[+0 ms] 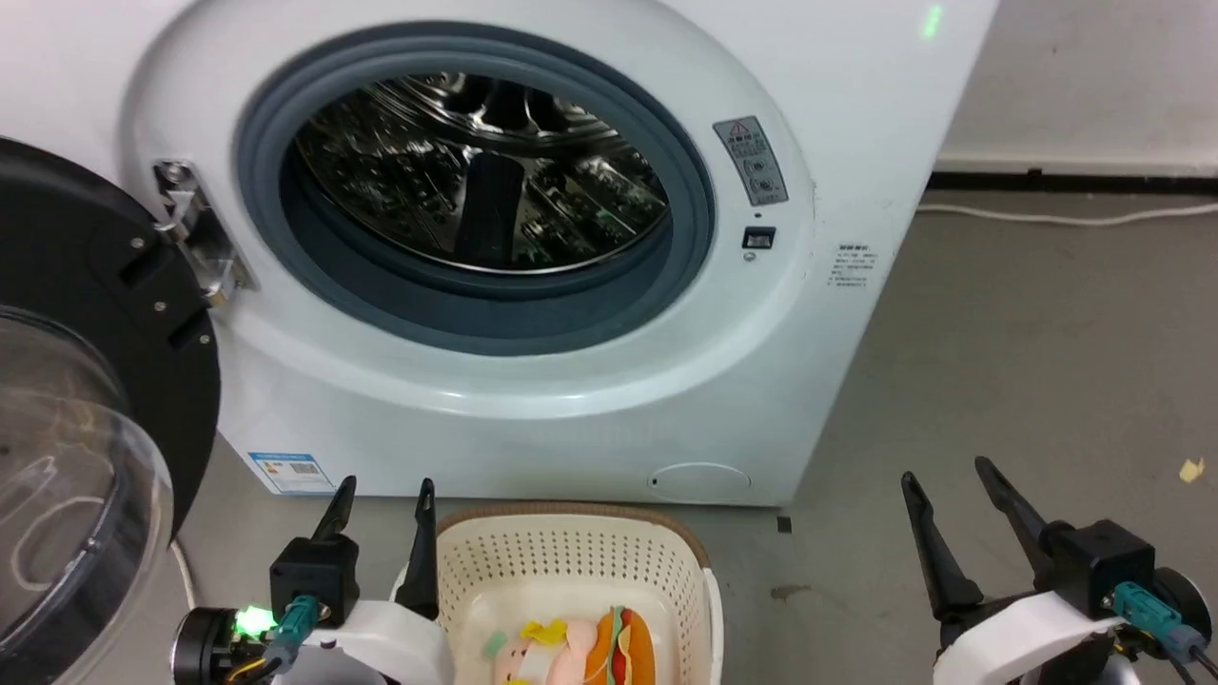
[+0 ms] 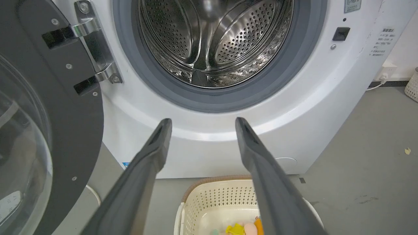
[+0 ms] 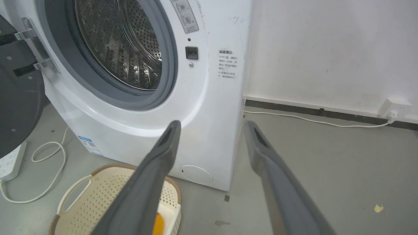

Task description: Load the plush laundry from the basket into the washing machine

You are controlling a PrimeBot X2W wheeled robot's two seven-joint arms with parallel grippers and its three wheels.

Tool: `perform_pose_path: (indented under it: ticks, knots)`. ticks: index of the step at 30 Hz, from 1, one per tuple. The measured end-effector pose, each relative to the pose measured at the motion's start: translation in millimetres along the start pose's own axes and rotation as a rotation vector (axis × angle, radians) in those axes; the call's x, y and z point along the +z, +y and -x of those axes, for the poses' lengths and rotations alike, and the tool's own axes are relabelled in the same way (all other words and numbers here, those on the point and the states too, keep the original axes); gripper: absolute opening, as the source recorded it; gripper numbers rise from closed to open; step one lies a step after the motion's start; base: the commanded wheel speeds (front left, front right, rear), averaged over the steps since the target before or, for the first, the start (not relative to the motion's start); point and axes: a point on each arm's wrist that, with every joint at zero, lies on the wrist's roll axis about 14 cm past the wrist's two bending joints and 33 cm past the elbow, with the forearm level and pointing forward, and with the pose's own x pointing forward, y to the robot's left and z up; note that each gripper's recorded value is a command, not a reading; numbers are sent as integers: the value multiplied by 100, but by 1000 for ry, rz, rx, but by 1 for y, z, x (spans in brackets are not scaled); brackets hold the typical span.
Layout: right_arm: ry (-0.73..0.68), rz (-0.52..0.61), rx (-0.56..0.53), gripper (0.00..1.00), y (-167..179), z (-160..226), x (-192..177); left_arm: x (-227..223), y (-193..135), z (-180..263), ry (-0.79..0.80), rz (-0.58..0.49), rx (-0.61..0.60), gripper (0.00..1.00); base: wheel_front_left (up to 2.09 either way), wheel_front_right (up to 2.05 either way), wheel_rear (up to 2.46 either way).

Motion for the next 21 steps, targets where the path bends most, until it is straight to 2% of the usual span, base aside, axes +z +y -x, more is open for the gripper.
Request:
perform_pose_path:
  ticks: [21]
  knots:
    - [26, -67, -64, 100, -22, -15, -20, -79, -41, -42, 211, -25, -163, 100, 0, 0, 0]
